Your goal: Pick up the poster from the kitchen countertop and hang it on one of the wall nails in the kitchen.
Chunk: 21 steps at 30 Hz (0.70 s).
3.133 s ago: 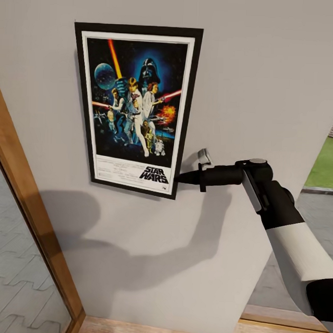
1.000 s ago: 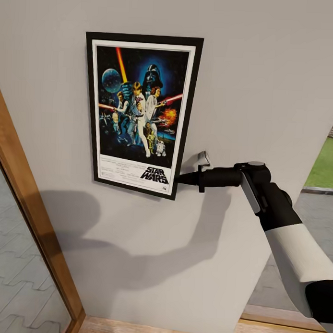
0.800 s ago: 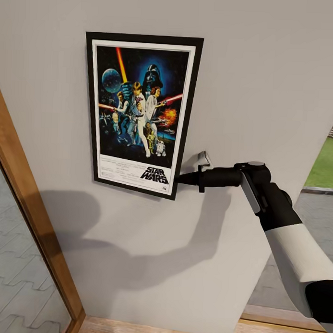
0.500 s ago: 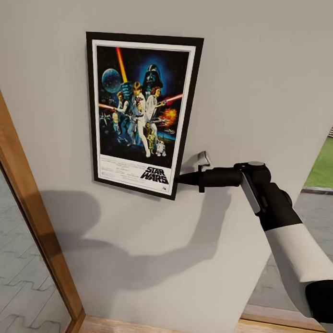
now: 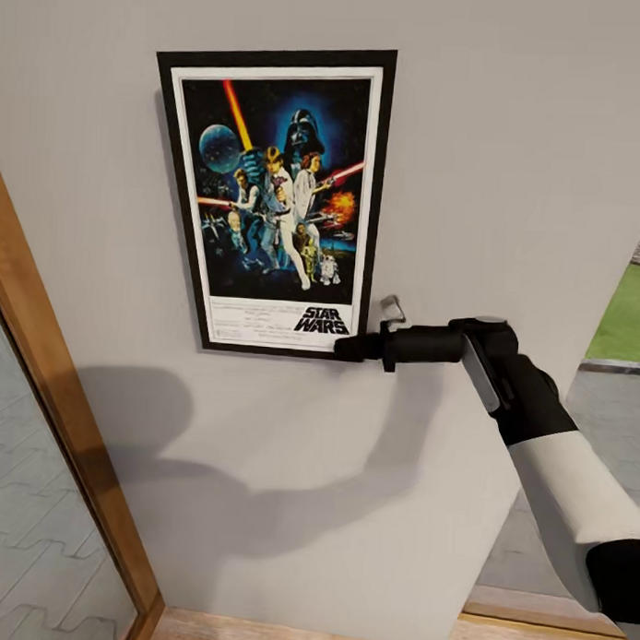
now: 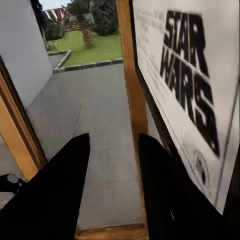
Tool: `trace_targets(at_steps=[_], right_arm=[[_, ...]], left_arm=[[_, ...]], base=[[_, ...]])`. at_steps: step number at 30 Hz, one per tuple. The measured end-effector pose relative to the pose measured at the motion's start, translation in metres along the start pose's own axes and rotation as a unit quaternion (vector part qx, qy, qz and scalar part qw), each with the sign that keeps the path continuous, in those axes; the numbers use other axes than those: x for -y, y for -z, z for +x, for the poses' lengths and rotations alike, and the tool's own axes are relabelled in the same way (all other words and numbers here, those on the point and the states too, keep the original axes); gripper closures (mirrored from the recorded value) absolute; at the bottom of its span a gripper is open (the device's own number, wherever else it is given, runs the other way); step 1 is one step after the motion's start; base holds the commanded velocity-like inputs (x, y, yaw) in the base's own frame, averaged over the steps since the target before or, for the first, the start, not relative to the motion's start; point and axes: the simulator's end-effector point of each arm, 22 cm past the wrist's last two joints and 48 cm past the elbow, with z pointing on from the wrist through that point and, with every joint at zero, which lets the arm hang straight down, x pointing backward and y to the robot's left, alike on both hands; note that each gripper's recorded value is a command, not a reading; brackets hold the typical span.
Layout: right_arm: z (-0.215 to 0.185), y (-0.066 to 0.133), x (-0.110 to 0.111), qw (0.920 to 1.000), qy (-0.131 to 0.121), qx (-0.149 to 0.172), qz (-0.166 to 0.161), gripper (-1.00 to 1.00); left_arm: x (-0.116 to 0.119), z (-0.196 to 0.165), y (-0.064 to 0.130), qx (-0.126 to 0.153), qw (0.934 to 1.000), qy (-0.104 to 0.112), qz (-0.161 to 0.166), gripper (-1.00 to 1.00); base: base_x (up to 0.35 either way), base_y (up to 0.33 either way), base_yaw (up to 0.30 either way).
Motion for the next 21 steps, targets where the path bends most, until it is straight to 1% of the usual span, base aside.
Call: trace_targets(at_steps=[2, 4, 5, 21], right_arm=[[-0.0001, 0.0, 0.0, 1.0, 0.0, 0.0, 0.0, -1.0], [-0.0018, 0.0001, -0.0073, 0.9999, -0.009, 0.002, -0.013, -1.0], [-0.0017, 0.0003, -0.0091, 0.9998, -0.009, 0.002, -0.017, -1.0], [-0.0018, 0.0004, -0.0092, 0.9998, -0.009, 0.003, -0.018, -1.0]], left_arm=[[0.0, 0.0, 0.0001, 0.0, 1.0, 0.0, 0.0, -1.0], [0.0001, -0.0001, 0.0006, 0.001, 1.0, 0.0, 0.0, -1.0], [0.0001, -0.0001, 0.0005, 0.001, 1.0, 0.0, 0.0, -1.0], [0.0001, -0.0001, 0.0005, 0.001, 1.0, 0.0, 0.0, -1.0]], base=[[0.0, 0.0, 0.0], [0.0, 0.0, 0.0], [0.0, 0.0, 0.0], [-0.002, -0.001, 0.0]])
